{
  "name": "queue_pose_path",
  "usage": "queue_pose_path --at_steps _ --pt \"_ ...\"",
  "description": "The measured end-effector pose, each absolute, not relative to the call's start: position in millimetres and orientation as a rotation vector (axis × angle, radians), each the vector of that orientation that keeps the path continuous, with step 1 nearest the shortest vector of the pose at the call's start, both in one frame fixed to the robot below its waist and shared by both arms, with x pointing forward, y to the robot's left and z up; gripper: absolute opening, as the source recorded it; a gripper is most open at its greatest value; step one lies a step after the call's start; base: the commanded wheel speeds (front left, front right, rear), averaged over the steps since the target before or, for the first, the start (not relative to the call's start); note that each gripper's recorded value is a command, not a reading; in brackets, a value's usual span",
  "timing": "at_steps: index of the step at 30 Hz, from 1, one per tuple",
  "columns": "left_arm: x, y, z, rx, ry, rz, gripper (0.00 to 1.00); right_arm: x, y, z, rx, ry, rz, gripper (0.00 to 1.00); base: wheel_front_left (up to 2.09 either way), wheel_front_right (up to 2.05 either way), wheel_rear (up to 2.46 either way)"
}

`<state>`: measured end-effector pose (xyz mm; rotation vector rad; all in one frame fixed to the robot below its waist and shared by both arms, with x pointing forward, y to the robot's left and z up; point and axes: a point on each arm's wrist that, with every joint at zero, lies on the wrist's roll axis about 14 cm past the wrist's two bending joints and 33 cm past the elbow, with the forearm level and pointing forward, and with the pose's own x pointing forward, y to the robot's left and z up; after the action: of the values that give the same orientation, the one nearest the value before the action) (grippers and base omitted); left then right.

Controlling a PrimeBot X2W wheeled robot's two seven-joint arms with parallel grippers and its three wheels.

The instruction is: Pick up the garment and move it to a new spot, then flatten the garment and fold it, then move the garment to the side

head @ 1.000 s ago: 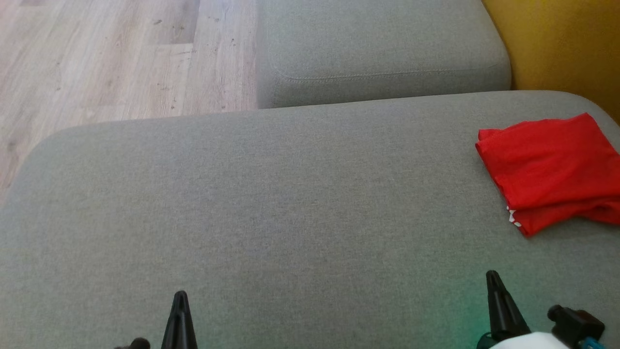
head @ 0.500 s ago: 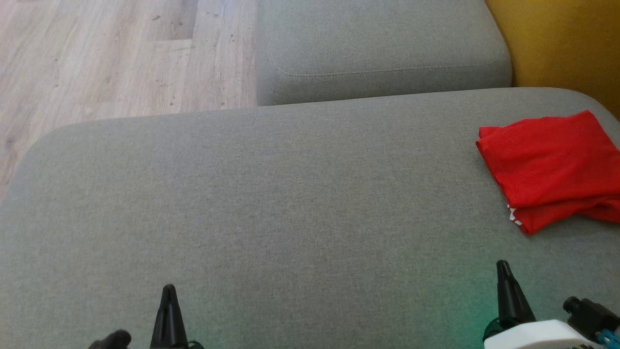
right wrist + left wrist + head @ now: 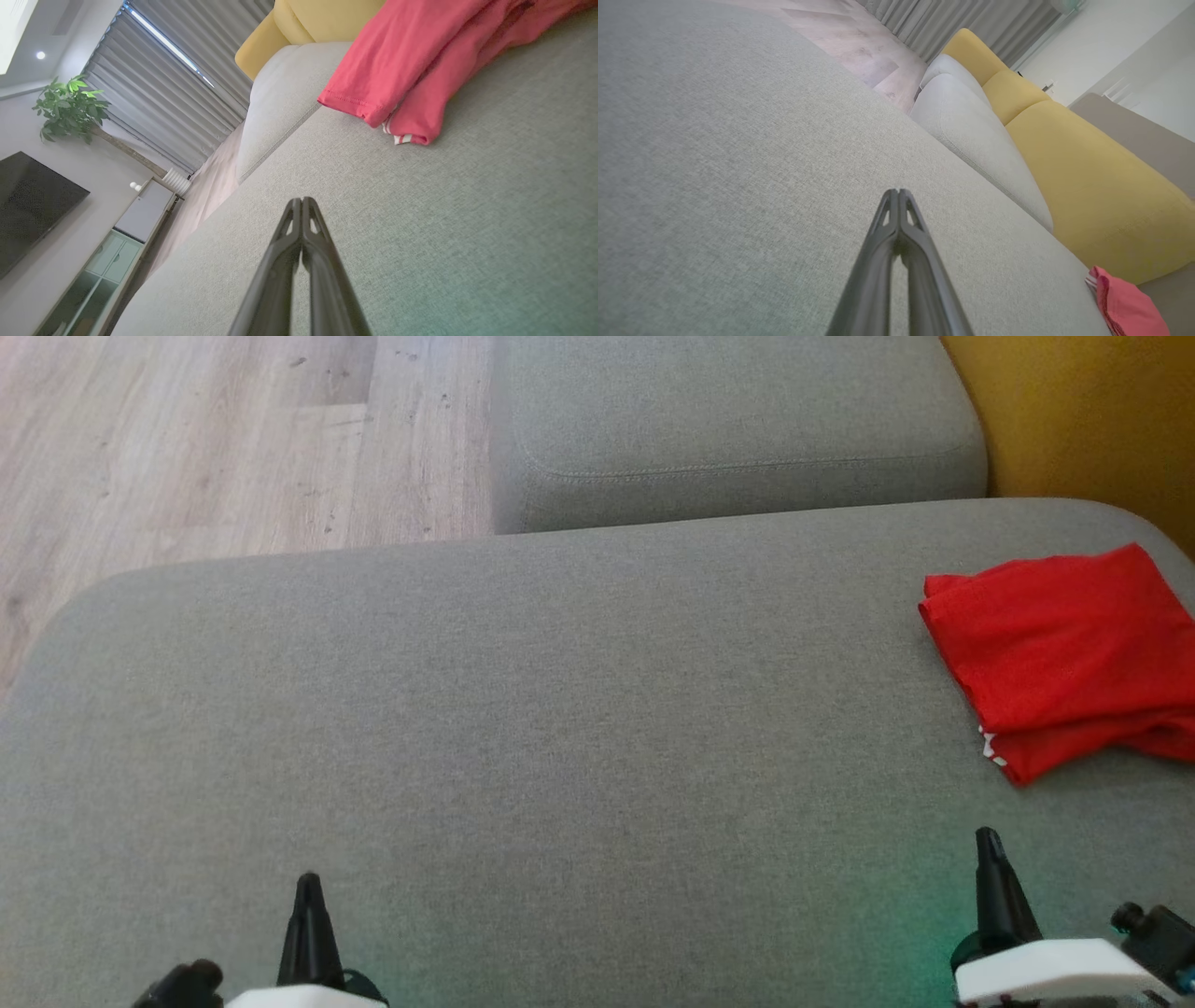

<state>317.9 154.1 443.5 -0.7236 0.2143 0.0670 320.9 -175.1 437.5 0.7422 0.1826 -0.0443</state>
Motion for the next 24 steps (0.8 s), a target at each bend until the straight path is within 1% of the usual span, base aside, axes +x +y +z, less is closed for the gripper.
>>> queue_pose_path --at_steps 24 --pt "335 165 446 -1.002 0.22 0.095 0.0 341 -186 450 1.014 0.146 -0.09 0.0 0.0 0.0 0.0"
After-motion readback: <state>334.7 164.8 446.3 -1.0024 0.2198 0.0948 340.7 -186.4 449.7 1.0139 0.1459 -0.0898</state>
